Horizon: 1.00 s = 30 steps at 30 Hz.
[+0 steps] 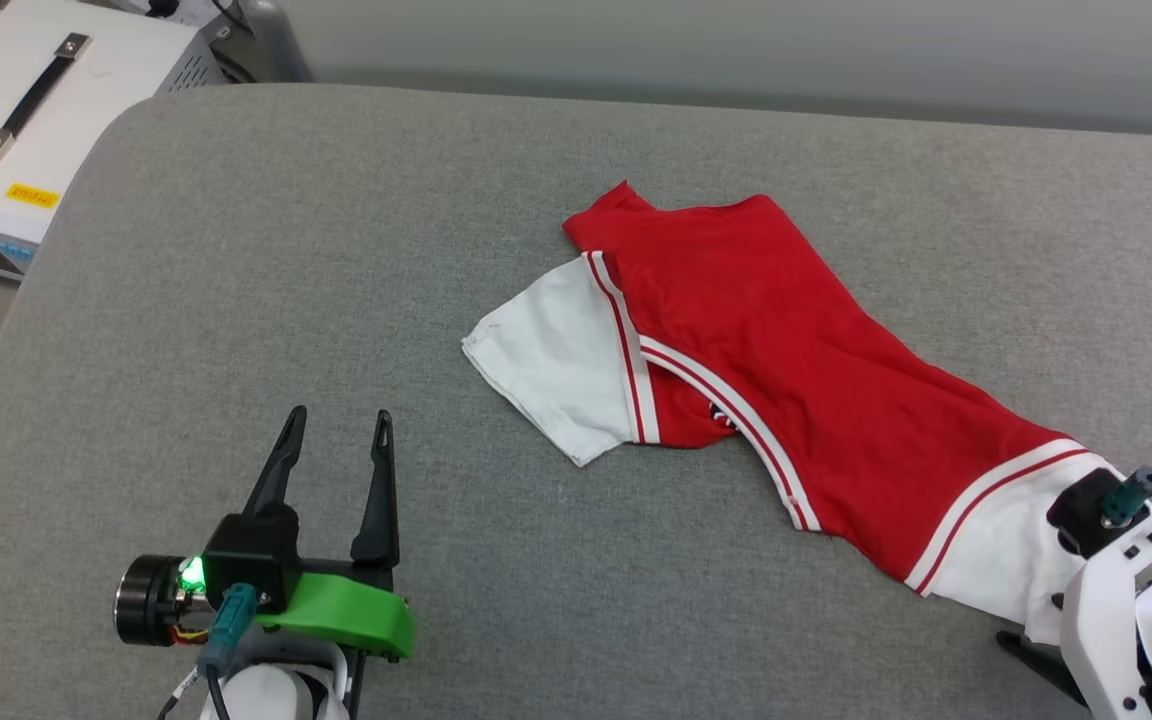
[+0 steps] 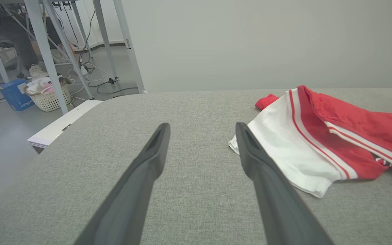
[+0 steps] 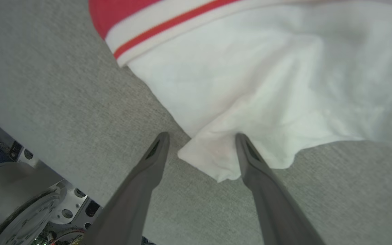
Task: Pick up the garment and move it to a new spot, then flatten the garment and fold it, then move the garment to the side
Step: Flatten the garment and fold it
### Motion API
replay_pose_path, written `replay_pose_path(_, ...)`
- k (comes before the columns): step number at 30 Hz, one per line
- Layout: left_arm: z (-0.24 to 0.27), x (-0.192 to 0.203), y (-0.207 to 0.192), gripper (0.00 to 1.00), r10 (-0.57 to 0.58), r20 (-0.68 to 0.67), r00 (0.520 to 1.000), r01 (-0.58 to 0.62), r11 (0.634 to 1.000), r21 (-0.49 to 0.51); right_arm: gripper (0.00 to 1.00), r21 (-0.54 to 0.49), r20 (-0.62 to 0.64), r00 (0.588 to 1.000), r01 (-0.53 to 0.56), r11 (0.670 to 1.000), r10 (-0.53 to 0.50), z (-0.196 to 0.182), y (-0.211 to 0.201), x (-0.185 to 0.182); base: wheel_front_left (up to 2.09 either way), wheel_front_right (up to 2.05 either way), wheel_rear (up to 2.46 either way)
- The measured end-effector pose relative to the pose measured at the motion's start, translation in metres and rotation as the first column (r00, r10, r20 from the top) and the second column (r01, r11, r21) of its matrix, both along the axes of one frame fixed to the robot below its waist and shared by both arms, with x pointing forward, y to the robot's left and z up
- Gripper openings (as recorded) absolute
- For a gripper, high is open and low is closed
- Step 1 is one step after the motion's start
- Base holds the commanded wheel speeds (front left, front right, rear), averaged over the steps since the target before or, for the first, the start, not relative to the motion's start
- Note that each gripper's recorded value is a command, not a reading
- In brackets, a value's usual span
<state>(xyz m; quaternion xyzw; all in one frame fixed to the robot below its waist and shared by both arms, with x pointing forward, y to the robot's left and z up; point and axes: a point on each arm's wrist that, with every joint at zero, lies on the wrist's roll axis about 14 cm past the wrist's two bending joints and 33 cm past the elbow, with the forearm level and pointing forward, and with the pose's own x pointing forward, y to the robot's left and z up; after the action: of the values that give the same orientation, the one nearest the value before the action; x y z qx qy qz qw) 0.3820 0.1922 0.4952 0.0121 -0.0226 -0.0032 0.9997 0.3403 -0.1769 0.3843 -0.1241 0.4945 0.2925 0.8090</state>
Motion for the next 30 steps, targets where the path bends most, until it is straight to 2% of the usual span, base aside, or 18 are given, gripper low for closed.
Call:
replay_pose_path(4,-0.008,0.004,0.004,1.00,0.015,-0.024,1.000,-0.015,1.000,0.002,1.00,-0.045,-0.104,0.994,-0.022,0.999,0.017,-0.031,-0.005,-0.013,0.00,0.00,0.00)
replay_pose_path(6,-0.012,0.003,0.007,1.00,0.024,-0.035,0.999,-0.024,1.000,0.002,1.00,-0.047,-0.108,0.994,-0.033,0.998,0.028,-0.036,-0.004,-0.011,0.00,0.00,0.00)
replay_pose_path(7,-0.013,0.003,0.009,1.00,0.030,-0.039,0.999,-0.030,1.000,0.004,0.45,-0.040,-0.100,0.995,-0.033,0.999,0.029,-0.037,-0.003,-0.008,0.00,0.00,0.00)
replay_pose_path(8,-0.014,0.002,0.011,1.00,0.035,-0.041,0.999,-0.035,0.999,0.004,0.00,-0.032,-0.091,0.995,-0.031,0.999,0.028,-0.038,-0.003,-0.006,0.00,0.00,0.00)
replay_pose_path(11,-0.012,0.001,0.014,1.00,0.047,-0.038,0.998,-0.047,0.999,0.005,0.00,0.003,-0.012,1.000,0.009,1.000,-0.009,-0.030,-0.006,0.010,0.00,0.00,0.00)
replay_pose_path(12,-0.007,0.000,0.014,1.00,0.047,-0.023,0.999,-0.047,0.999,0.003,0.00,0.071,0.077,0.994,0.071,0.995,-0.076,-0.014,-0.007,0.028,0.00,0.00,0.00)
replay_pose_path(14,-0.003,-0.001,0.013,1.00,0.042,-0.010,0.999,-0.042,0.999,0.001,0.00,0.107,0.130,0.983,0.119,0.987,-0.132,0.000,-0.015,0.038,0.00,0.00,0.00)
replay_pose_path(17,0.003,-0.002,0.009,1.00,0.031,0.008,0.999,-0.031,1.000,-0.001,0.00,0.088,0.179,0.963,0.187,0.978,-0.201,0.015,-0.046,0.041,0.00,0.00,0.00)
replay_pose_path(23,0.011,-0.002,0.003,1.00,0.015,0.032,0.999,-0.015,1.000,-0.005,0.00,0.008,0.088,0.933,0.349,0.937,-0.349,-0.010,-0.105,-0.008,0.00,0.00,0.00)
replay_pose_path(28,0.009,-0.003,0.005,1.00,0.021,0.027,0.999,-0.021,1.000,0.000,0.00,-0.027,0.046,0.900,0.436,0.900,-0.434,-0.031,-0.127,-0.029,0.00,0.00,0.00)
replay_pose_path(30,0.009,-0.003,0.006,1.00,0.024,0.026,0.999,-0.024,1.000,0.001,0.00,-0.013,0.042,0.883,0.468,0.884,-0.467,-0.035,-0.129,-0.031,0.00,0.00,0.00)
